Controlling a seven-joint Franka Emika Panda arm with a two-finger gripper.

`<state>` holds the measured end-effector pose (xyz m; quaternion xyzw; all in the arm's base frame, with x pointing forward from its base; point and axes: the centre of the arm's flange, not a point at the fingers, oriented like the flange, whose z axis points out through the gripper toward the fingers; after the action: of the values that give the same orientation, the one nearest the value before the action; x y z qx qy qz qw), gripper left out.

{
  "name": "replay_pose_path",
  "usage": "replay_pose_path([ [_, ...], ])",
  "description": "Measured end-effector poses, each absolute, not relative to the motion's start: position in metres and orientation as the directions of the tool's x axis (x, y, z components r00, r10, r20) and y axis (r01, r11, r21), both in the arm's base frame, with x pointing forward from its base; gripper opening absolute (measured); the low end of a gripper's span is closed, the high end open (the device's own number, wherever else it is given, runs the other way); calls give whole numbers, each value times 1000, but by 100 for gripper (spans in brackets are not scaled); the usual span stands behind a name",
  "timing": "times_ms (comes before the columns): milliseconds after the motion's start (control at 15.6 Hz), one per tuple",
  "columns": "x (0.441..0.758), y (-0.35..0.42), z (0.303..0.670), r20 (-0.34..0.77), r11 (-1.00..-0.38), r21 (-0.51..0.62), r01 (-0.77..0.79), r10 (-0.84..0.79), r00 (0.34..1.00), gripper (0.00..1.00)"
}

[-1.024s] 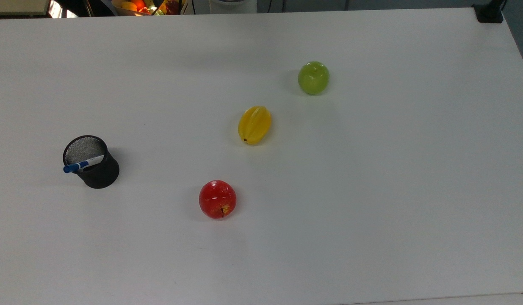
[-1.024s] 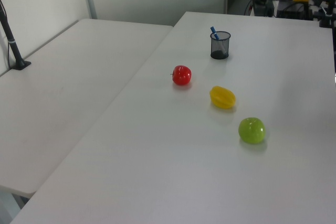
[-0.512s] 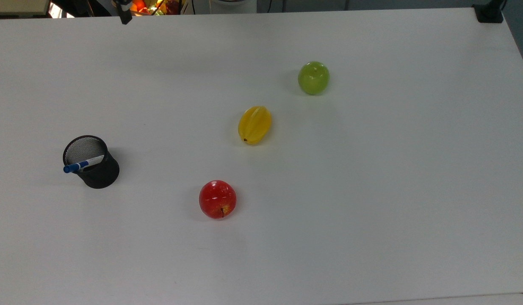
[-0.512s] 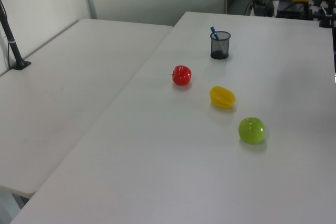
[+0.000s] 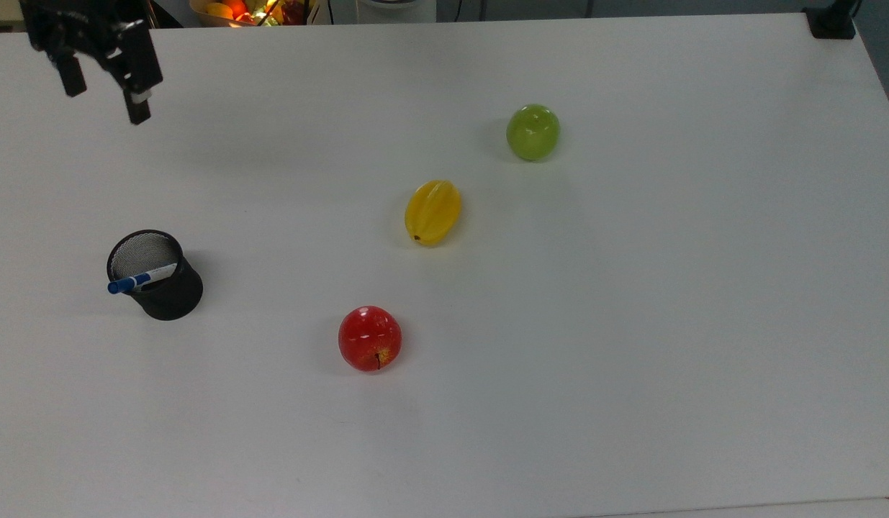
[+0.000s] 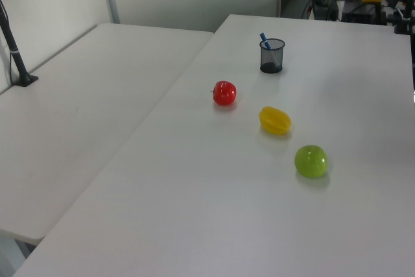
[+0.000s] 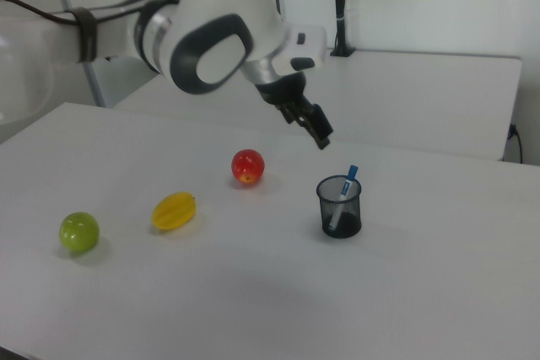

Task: Take marker pen
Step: 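Move the gripper over the black mesh pen cup, then lower the gripper into the cup and close on the blue-capped marker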

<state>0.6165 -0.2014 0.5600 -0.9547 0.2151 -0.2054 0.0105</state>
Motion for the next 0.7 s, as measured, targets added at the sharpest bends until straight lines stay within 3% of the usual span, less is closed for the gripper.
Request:
replay_pose_path([
  [192, 641, -219, 527, 471, -901, -86, -426, -414, 779, 100],
  [704, 689, -233, 453, 563, -902, -30, -430, -371, 738, 100],
])
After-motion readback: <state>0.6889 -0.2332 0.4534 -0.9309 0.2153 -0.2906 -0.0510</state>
